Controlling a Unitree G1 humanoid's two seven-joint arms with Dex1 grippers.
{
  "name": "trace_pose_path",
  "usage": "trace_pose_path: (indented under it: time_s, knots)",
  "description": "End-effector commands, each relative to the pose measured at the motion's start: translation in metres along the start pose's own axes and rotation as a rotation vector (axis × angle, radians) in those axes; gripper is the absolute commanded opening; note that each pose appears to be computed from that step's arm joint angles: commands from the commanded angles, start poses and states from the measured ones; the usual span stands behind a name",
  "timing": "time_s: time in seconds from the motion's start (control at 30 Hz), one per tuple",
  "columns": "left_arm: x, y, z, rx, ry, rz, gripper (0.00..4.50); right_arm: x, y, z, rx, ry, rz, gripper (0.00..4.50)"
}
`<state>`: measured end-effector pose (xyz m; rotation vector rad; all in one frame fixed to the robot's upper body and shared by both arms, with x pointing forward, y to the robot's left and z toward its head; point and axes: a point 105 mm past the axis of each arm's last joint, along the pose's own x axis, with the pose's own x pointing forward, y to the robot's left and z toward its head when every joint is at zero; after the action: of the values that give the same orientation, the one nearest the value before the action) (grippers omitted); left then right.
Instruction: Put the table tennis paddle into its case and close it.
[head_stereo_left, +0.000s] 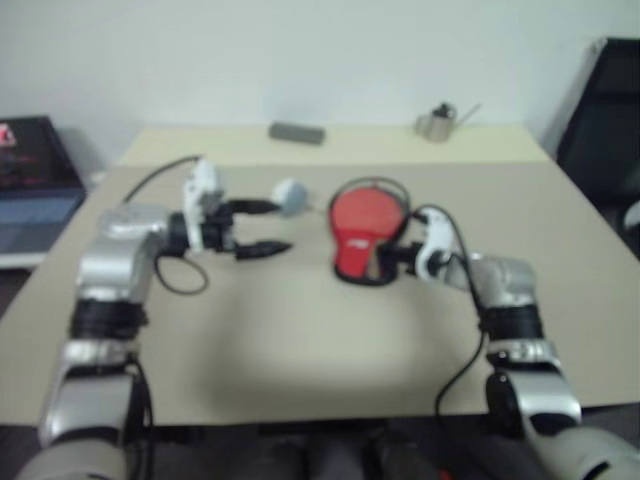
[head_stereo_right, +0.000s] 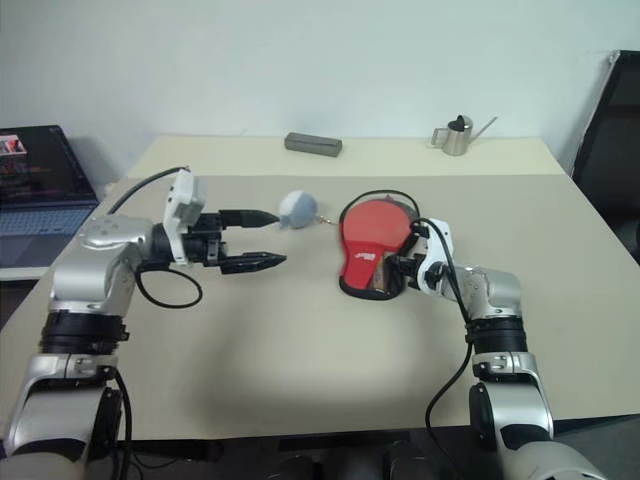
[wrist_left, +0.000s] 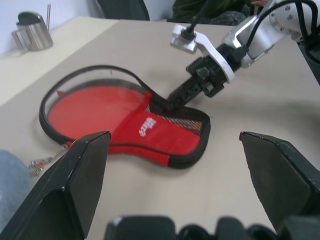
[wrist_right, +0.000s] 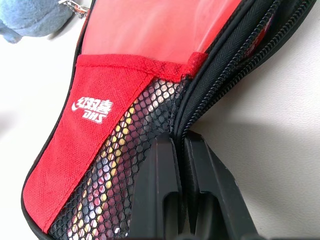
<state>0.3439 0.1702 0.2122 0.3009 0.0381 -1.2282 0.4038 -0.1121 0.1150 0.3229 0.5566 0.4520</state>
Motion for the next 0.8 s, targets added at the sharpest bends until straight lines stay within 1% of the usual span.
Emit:
trace_pose_path:
  time_s: [0.03,0.13,0.27,0.43,0.6,0.8]
  knots:
    - [-0.006,-0.010,0.009,0.043,-0.002,-0.023,4.50,-0.010,-0.002,0.003,-0.008,0.003,-0.006,0.05]
    - [-0.008,-0.017,0.005,0.036,0.011,-0.029,4.50,-0.017,-0.005,0.003,-0.009,0.012,-0.013,0.05]
    - [-0.005,-0.028,0.000,0.014,0.021,-0.055,4.50,-0.028,-0.005,-0.003,-0.021,0.039,-0.017,0.05]
    - [0.000,-0.040,0.001,-0.009,0.010,-0.084,4.50,-0.044,-0.002,-0.014,-0.030,0.069,-0.013,0.05]
    - [0.002,-0.053,0.003,-0.008,0.010,-0.118,4.50,-0.059,0.002,-0.032,-0.032,0.110,-0.006,0.05]
    - [-0.007,-0.074,-0.011,-0.018,0.090,-0.187,4.50,-0.074,0.009,-0.057,-0.014,0.151,-0.002,0.05]
